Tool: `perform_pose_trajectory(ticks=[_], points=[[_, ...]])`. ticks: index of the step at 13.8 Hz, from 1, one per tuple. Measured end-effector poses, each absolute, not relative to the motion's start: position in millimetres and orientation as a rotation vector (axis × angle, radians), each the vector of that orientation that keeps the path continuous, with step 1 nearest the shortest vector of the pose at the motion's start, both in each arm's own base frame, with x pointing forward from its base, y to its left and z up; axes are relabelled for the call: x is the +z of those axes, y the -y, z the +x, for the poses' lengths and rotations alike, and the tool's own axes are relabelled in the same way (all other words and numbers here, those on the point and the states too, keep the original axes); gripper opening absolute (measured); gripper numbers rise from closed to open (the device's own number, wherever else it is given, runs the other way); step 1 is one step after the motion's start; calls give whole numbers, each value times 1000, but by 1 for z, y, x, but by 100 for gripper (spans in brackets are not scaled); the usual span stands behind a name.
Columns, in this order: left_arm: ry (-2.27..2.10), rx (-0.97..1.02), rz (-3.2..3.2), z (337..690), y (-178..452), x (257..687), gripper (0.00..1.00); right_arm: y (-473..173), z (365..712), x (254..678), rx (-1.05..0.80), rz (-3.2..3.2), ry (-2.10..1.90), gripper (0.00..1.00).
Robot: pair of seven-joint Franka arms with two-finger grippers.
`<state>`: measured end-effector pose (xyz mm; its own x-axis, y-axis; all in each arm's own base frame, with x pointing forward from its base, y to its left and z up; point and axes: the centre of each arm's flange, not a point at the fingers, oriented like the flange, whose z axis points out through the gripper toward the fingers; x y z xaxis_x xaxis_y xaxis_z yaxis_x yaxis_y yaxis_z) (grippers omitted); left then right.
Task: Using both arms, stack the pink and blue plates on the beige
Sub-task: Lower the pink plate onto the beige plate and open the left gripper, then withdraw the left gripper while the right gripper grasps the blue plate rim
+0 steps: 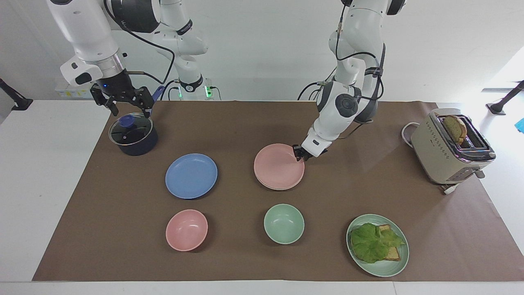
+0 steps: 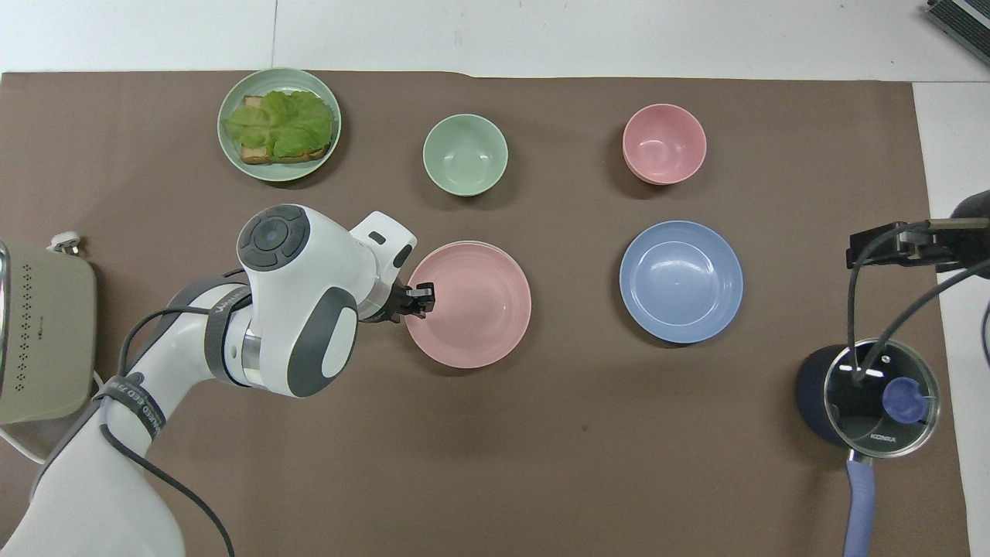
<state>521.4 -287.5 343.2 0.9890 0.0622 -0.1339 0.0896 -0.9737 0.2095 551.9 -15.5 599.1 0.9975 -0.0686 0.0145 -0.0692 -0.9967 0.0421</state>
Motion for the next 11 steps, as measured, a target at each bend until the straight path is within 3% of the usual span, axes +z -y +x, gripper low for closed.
perform_pose_trajectory(ticks=[4, 5, 11], points=[[-150, -160, 2910, 535, 274, 356, 95, 11, 564, 535, 49, 3099, 85, 100], [-169, -171, 2908, 545, 259, 365, 100, 10, 567, 517, 40, 3100, 79, 100], [-95, -113, 2993, 584, 132, 463, 100, 0, 579, 412, 95, 3122, 50, 100]])
